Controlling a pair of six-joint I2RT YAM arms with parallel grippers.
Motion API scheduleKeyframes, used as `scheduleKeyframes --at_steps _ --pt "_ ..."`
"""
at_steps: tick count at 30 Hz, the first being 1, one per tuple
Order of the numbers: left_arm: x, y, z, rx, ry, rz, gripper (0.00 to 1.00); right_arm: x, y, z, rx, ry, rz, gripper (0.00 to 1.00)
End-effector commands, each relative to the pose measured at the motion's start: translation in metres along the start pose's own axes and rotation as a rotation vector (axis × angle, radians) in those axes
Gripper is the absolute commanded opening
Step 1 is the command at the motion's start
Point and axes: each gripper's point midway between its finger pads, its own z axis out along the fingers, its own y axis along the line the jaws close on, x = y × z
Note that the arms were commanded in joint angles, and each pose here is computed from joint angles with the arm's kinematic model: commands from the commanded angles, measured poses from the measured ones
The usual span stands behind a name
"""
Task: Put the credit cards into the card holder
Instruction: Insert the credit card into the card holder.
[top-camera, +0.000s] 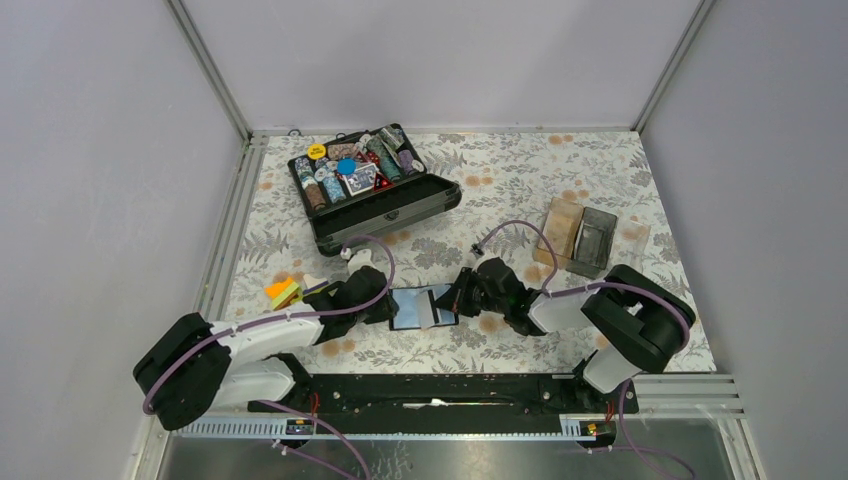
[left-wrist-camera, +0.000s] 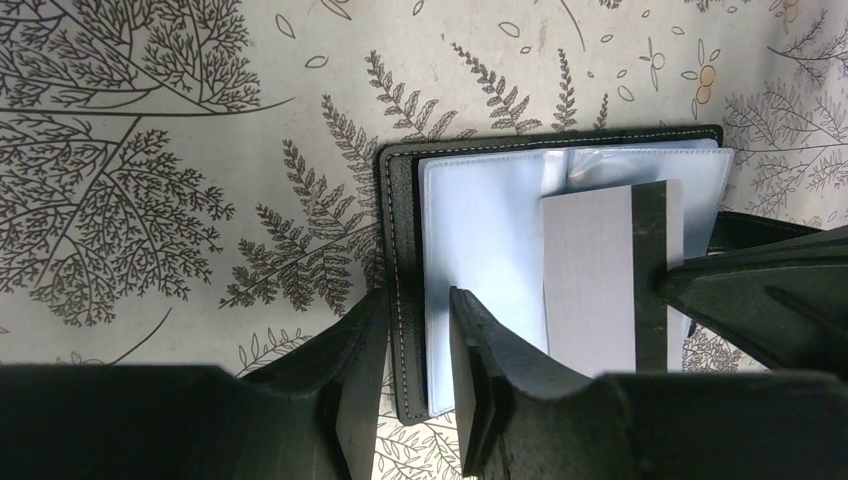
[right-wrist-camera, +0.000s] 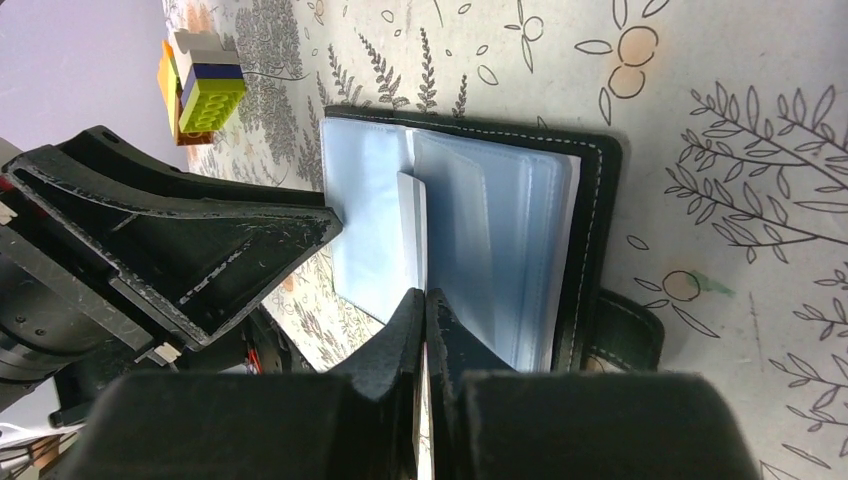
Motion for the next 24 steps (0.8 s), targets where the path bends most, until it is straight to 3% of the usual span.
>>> scheduleKeyframes --at_steps 1,24 --pt "0.01 0.012 0.004 -0.048 0.041 0.031 0.31 0.0 0.011 0.007 -0.029 0.001 -0.018 0.0" --pt "0.012 0.01 0.008 -0.052 0.057 0.041 0.28 -0.009 -0.006 0.022 0.054 -0.07 0.029 0.0"
